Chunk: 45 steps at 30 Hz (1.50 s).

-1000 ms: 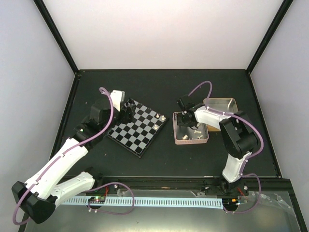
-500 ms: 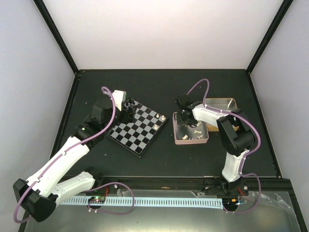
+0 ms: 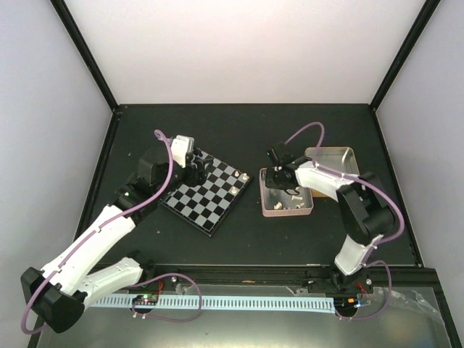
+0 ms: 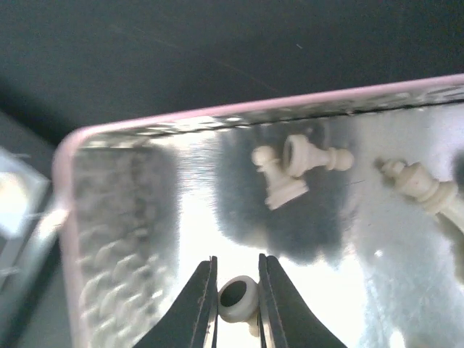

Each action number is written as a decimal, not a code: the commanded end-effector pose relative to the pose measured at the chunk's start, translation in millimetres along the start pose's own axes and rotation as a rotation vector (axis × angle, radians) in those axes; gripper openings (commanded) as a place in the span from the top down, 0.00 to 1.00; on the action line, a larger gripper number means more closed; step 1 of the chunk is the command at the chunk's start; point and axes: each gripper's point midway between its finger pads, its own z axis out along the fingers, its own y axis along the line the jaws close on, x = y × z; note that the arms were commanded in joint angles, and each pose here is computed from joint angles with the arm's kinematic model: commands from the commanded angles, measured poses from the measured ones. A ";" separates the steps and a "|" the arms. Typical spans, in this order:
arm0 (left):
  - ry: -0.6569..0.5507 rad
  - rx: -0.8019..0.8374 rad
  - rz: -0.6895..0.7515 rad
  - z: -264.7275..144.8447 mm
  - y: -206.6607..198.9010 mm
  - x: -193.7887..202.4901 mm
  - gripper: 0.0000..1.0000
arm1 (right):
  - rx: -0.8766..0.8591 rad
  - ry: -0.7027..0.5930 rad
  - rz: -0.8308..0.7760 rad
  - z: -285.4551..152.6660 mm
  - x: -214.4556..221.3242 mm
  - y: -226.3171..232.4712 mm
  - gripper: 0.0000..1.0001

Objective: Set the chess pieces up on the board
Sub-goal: Pick up the chess piece from the storage box, then place the chess piece on the chessboard.

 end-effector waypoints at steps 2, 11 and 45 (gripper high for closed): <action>-0.010 0.200 -0.077 10.1 -31.9 3.3 0.23 | -0.303 -0.142 0.200 -58.4 -29.3 45.5 0.90; -0.044 0.401 -0.107 42.6 -84.3 29.0 0.28 | -0.739 -0.188 0.539 -137.7 -33.1 76.7 0.89; -0.198 0.718 0.062 90.4 -191.0 33.9 0.77 | -1.109 -0.084 0.863 -208.9 -5.3 57.4 0.88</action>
